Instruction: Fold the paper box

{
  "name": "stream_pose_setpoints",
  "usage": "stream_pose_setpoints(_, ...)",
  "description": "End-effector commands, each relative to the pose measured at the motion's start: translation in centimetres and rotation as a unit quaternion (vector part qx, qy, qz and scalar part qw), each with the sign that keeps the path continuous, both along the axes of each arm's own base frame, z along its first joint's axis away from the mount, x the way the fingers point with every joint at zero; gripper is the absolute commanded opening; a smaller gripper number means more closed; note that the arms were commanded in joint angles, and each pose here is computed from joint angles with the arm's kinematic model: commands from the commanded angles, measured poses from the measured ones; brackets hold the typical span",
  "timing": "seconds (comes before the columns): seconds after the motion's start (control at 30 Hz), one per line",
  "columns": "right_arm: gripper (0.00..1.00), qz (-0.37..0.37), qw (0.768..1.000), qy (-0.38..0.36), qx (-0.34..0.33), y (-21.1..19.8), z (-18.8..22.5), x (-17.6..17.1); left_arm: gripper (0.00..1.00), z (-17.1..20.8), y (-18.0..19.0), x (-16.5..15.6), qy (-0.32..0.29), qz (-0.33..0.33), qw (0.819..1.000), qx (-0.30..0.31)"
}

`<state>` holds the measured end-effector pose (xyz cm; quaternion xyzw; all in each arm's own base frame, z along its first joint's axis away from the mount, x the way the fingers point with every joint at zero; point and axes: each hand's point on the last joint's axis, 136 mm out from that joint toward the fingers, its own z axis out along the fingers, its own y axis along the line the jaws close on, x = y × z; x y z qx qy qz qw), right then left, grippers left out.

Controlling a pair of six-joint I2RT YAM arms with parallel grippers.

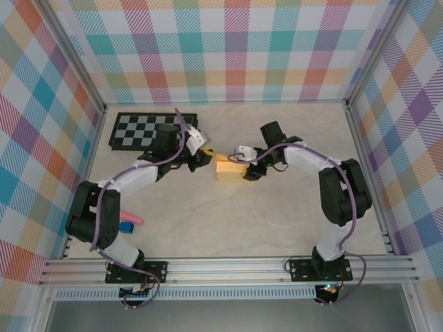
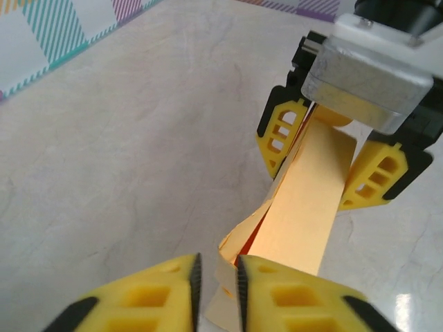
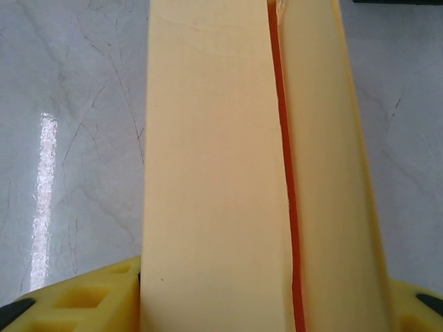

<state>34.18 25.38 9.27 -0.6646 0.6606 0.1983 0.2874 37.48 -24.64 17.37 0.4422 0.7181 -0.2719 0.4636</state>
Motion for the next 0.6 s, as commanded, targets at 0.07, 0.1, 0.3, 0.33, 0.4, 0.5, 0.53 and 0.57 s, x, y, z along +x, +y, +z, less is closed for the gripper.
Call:
stream_pose_setpoints(0.07,0.53,0.02,0.999,0.03,0.026,0.6,0.6,-0.9,0.23,-0.6,1.6,2.1,-0.07,0.052,0.995,0.044)
stream_pose_setpoints(0.1,0.53,0.024,0.999,0.031,0.03,0.6,0.7,-1.1,0.26,-0.8,1.7,2.5,-0.076,0.053,0.994,0.054)
stream_pose_setpoints(0.3,0.53,0.044,0.997,0.046,0.046,1.1,1.4,-1.7,0.39,-1.9,0.0,2.2,-0.068,-0.008,0.996,0.049)
stream_pose_setpoints(0.33,0.53,0.044,0.997,0.046,0.046,1.1,1.4,-1.7,0.4,-1.7,-0.3,2.1,-0.07,-0.016,0.997,0.043)
stream_pose_setpoints(0.4,0.53,0.043,0.997,0.047,0.044,1.0,1.5,-1.8,0.4,-1.7,-0.9,1.9,-0.065,-0.024,0.997,0.043)
stream_pose_setpoints(0.5,0.53,0.041,0.997,0.046,0.041,0.9,1.3,-1.8,0.41,-1.7,-1.9,0.5,-0.052,-0.047,0.997,0.037)
stream_pose_setpoints(0.53,0.53,0.041,0.997,0.047,0.039,0.9,1.2,-1.8,0.41,-1.6,-2.0,0.2,-0.052,-0.047,0.997,0.031)
stream_pose_setpoints(0.57,0.53,0.04,0.997,0.048,0.036,0.8,1.0,-1.8,0.41,-1.6,-2.0,-0.1,-0.051,-0.046,0.997,0.026)
